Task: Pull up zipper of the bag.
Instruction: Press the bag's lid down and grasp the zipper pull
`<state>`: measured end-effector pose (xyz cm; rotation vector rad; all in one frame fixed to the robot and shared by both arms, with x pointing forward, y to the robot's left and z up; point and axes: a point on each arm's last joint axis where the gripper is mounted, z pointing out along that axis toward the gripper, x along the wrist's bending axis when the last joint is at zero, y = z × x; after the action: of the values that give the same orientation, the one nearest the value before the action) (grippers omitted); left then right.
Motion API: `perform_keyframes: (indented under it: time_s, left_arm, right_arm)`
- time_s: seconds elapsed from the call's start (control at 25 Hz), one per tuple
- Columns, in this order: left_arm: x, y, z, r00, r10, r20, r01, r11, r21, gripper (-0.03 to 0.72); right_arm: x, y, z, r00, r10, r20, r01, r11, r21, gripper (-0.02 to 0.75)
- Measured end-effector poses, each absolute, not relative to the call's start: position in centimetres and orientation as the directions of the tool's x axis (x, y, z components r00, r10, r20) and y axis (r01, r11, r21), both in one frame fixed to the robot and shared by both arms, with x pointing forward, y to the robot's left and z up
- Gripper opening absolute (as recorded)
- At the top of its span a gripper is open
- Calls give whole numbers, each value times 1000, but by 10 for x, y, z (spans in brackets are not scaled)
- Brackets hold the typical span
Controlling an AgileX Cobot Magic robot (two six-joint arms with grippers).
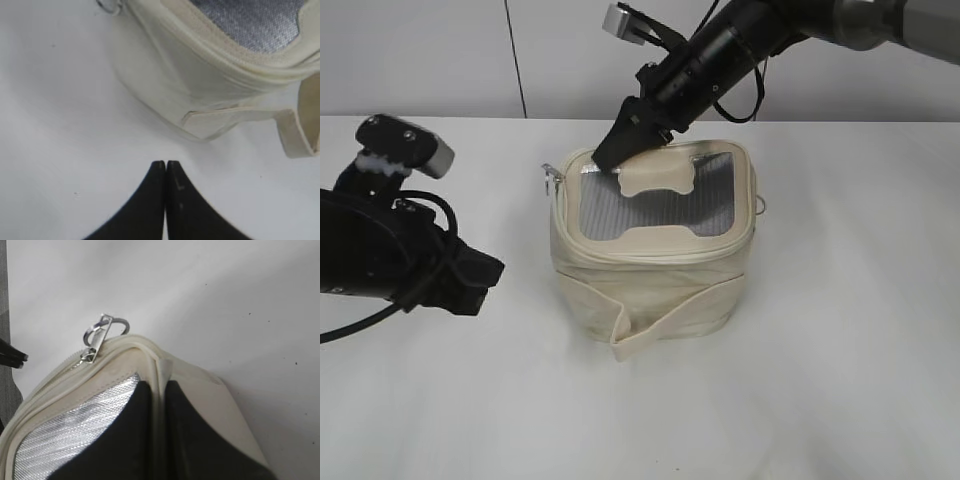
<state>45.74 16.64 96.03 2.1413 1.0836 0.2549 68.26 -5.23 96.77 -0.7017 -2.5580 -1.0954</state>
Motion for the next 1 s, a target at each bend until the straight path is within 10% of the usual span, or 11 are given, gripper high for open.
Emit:
perform_keyframes:
  time_s: [0.2,0.44,1.0]
  left_arm:
    - [465,174,966,578,815,-35,589,-387,710,50]
    - [499,161,980,598,800,54,507,-430,747,463]
    - [547,130,972,686,725,57,466,-498,732,447]
  right_arm:
    - [683,-52,968,-846,326,423,531,596,602,62]
    - [683,-52,968,-846,326,422,530,596,603,62]
    - [683,-52,968,-846,328,421,530,598,601,62]
